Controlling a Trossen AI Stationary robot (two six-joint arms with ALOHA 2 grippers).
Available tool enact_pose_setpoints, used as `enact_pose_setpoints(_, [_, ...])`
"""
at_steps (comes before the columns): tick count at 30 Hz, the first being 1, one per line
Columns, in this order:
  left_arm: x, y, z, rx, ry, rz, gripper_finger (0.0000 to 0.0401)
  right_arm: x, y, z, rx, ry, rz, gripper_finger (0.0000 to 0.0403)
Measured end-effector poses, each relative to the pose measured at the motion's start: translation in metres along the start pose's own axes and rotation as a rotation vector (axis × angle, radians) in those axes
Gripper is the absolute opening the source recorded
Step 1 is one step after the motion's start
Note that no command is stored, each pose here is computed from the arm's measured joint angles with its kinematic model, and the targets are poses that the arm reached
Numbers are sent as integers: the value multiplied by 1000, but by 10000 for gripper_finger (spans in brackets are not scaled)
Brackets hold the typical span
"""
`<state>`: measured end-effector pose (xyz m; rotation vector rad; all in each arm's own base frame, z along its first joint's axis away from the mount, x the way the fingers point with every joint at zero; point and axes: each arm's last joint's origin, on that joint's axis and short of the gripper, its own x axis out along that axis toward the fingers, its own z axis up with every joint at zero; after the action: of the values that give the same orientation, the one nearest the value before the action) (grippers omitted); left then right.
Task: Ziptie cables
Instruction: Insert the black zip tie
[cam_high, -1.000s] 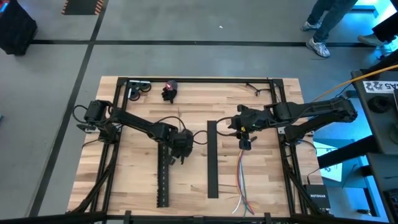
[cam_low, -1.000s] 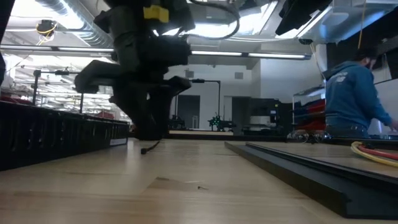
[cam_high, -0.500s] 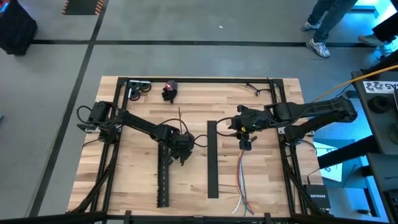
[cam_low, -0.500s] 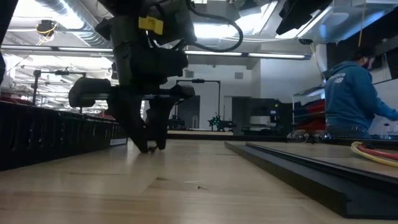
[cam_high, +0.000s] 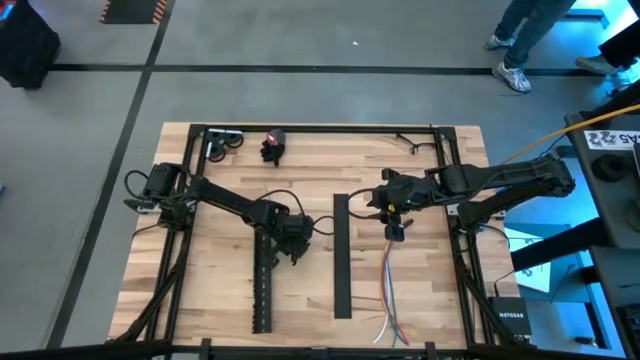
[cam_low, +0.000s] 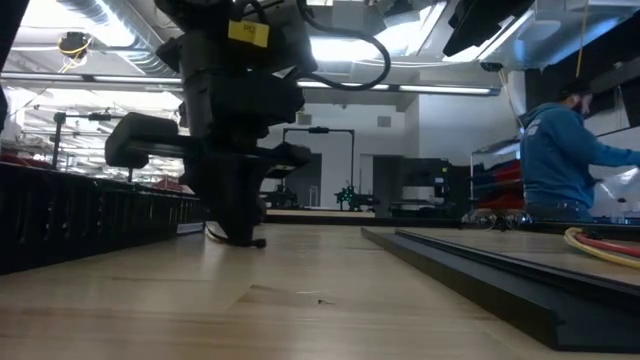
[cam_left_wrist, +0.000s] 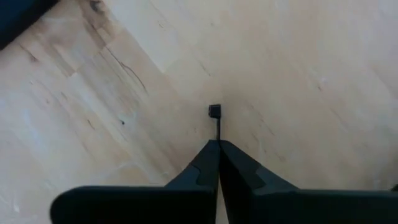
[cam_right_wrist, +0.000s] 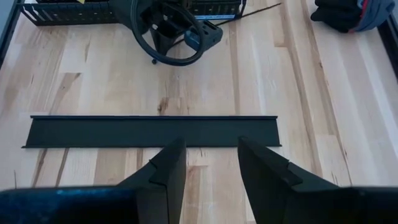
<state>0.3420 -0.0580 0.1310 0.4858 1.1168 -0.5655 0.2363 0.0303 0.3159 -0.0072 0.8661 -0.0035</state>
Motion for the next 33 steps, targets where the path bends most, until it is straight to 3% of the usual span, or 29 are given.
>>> enact_pose_setpoints(6, [-18,5,4,-81,-36,68,0,0,0,0,0,-2,-1,138])
enact_pose_setpoints(13, [-71,24,21,-185,-164,231,0,-9,-2,2,3,-54,-23,138])
enact_pose_setpoints(25, [-201,67,44,-425,-605,484,0,-48,-9,-2,-12,-212,-129,138])
enact_pose_setpoints(33, [-253,84,50,-521,-830,573,0,-47,-11,3,-74,-245,-219,138])
